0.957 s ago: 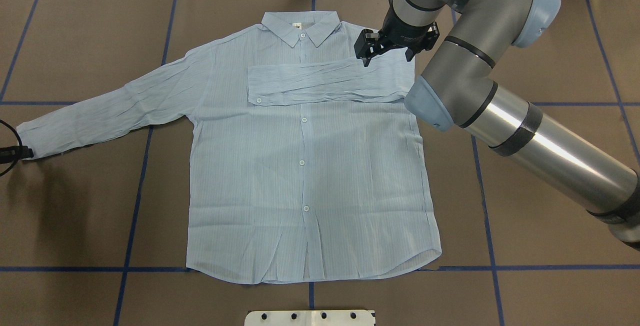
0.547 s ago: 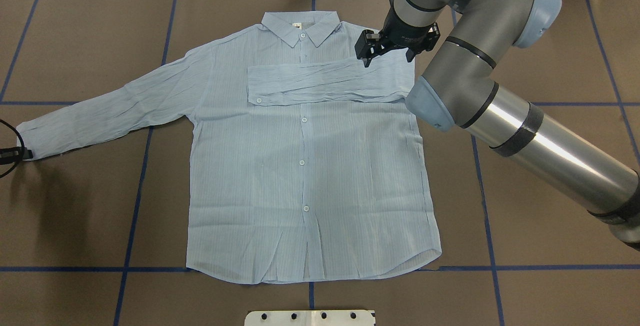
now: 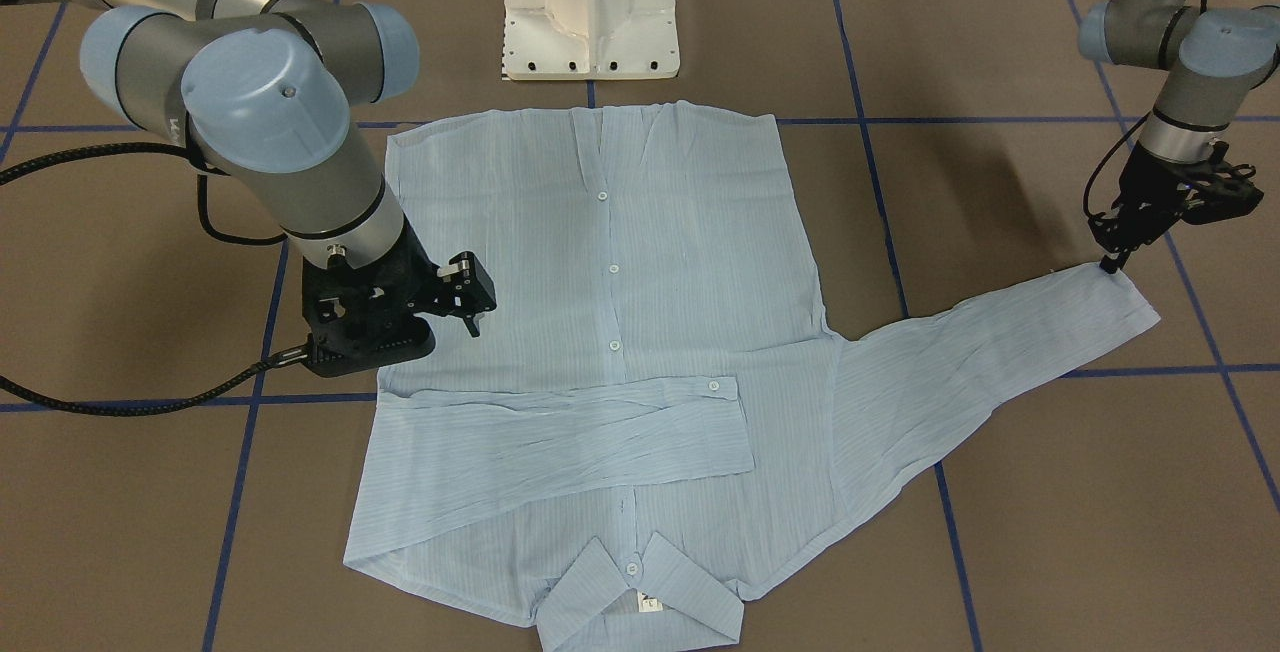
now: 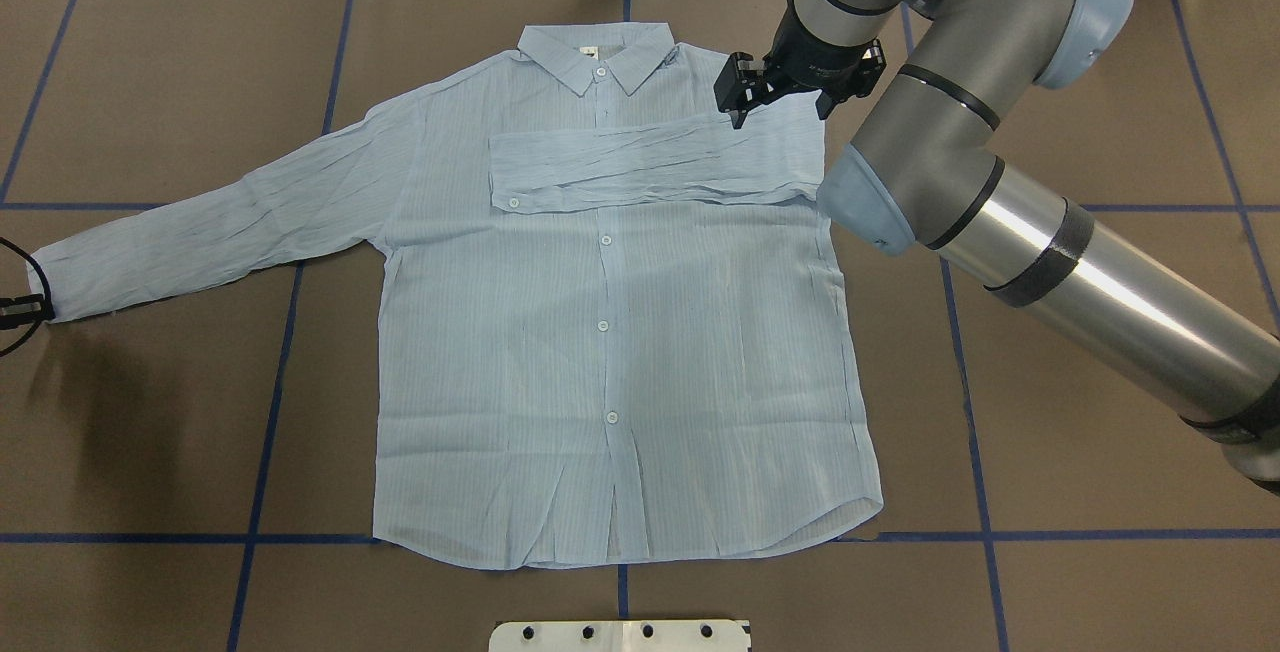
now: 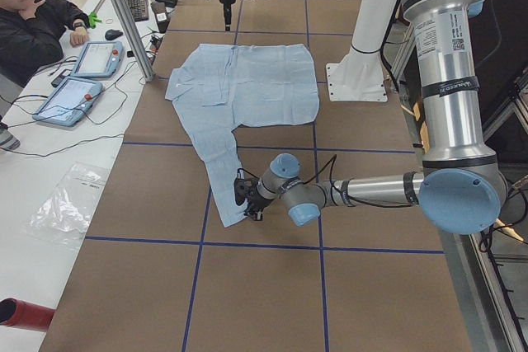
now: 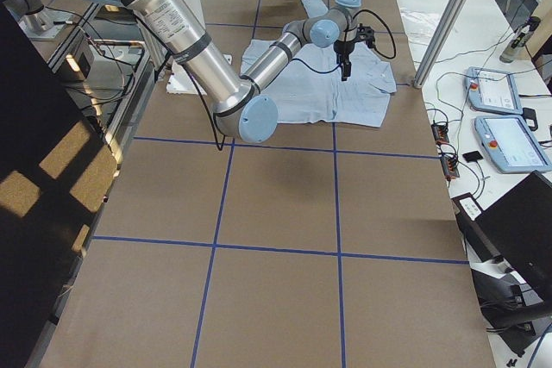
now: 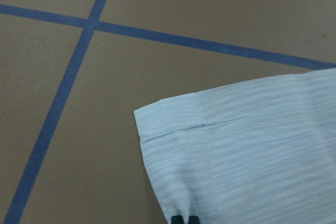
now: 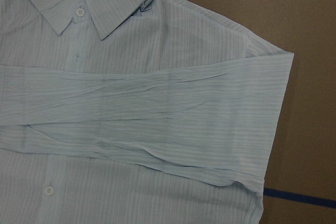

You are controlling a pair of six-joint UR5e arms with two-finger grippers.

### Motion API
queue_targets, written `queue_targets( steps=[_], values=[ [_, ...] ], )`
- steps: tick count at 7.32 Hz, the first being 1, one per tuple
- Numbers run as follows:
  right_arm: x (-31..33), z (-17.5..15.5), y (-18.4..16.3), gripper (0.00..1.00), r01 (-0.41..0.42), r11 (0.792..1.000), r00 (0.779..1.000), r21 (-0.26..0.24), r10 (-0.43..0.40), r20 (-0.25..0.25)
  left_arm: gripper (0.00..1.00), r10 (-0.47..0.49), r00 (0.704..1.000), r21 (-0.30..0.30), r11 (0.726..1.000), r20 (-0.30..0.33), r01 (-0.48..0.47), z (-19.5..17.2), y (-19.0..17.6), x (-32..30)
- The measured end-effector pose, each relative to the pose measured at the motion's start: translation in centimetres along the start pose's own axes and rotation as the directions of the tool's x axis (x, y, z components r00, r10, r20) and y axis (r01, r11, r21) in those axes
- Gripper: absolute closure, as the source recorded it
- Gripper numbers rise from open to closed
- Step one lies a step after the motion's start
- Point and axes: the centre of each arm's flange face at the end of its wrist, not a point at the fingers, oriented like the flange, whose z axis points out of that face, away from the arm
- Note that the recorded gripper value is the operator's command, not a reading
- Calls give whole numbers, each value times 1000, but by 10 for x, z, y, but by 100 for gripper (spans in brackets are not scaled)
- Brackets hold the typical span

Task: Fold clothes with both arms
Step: 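Grasp the other sleeve's cuff with the left gripper while the right gripper holds above, then carry the sleeve cuff across the chest with the left gripper while the right gripper withdraws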

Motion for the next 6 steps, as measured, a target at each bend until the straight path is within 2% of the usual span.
queue_targets(
  steps=[2,4,6],
  values=[
    [5,-1,0,0,-6,1000,1000,-4,6,2,100,16,999,-5,1000,-38,-16,-14,-4,15],
    [24,1,10,0,-19,1000,1000,-21,19,5,100,53,995,-39,998,-81,-57,-49,-23,58],
    [59,10,26,0,-46,998,999,-47,45,-6,100,51,996,-52,997,-76,-55,-78,-69,152]
  ],
)
